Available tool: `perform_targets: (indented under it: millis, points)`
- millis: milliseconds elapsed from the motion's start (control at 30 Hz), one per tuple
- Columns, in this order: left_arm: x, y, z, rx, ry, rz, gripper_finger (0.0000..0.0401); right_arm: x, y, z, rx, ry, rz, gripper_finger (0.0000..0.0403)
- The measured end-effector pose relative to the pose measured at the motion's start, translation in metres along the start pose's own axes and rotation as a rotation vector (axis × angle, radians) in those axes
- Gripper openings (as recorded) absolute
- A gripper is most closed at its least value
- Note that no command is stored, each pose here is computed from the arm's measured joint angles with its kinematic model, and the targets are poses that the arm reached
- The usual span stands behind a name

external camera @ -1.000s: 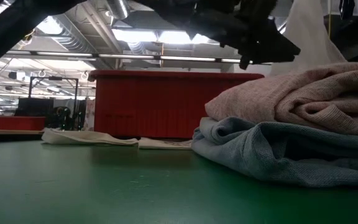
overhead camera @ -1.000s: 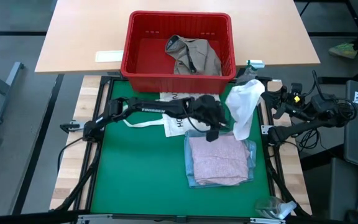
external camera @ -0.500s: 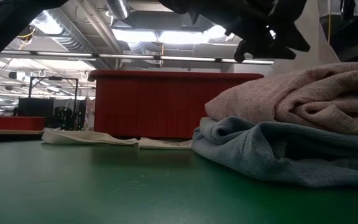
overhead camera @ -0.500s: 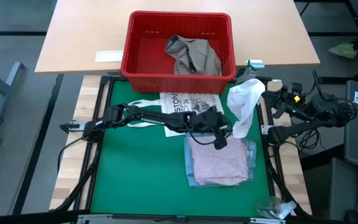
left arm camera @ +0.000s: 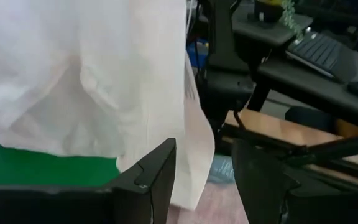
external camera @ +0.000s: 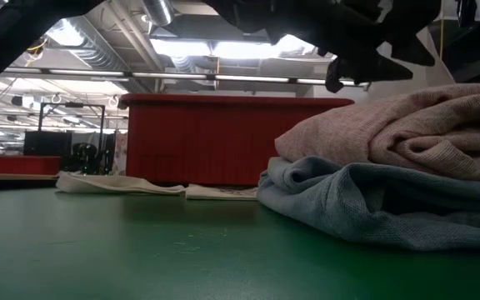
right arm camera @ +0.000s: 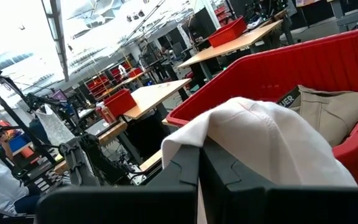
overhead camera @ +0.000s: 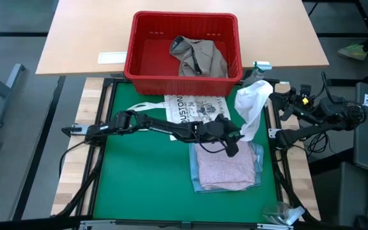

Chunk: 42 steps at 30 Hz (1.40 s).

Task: Fold Laundry from Bin
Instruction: Fold the white underwear from the red laundry basket

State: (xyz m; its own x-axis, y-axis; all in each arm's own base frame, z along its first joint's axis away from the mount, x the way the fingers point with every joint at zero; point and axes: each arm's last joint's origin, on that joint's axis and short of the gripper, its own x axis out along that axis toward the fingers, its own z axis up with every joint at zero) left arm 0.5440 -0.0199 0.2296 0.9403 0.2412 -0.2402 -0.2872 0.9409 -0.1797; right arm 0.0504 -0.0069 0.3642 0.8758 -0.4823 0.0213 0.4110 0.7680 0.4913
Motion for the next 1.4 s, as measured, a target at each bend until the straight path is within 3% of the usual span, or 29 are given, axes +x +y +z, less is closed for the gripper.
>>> perform_targets:
  millis: [333, 467, 633, 1167, 1400]
  points:
    - [0.016, 0.000, -0.031, -0.003, -0.013, 0.045, 0.0150, 0.000, 0.000, 0.000, 0.000, 0.000, 0.000, 0.0000]
    - [0.024, 0.002, -0.048, -0.076, -0.003, 0.047, 0.0150, 0.000, 0.000, 0.000, 0.000, 0.000, -0.001, 0.0000]
    - [0.031, 0.004, -0.065, -0.088, 0.023, 0.062, 0.0150, 0.000, 0.000, -0.001, -0.005, 0.004, -0.003, 0.0000]
    - [0.034, 0.016, -0.062, -0.069, 0.003, 0.109, 0.0149, 0.000, 0.000, -0.001, -0.006, 0.005, -0.003, 0.0000]
    - [0.035, 0.021, -0.061, -0.011, 0.006, 0.116, 0.0103, 0.000, 0.000, -0.001, -0.006, 0.004, -0.003, 0.0000]
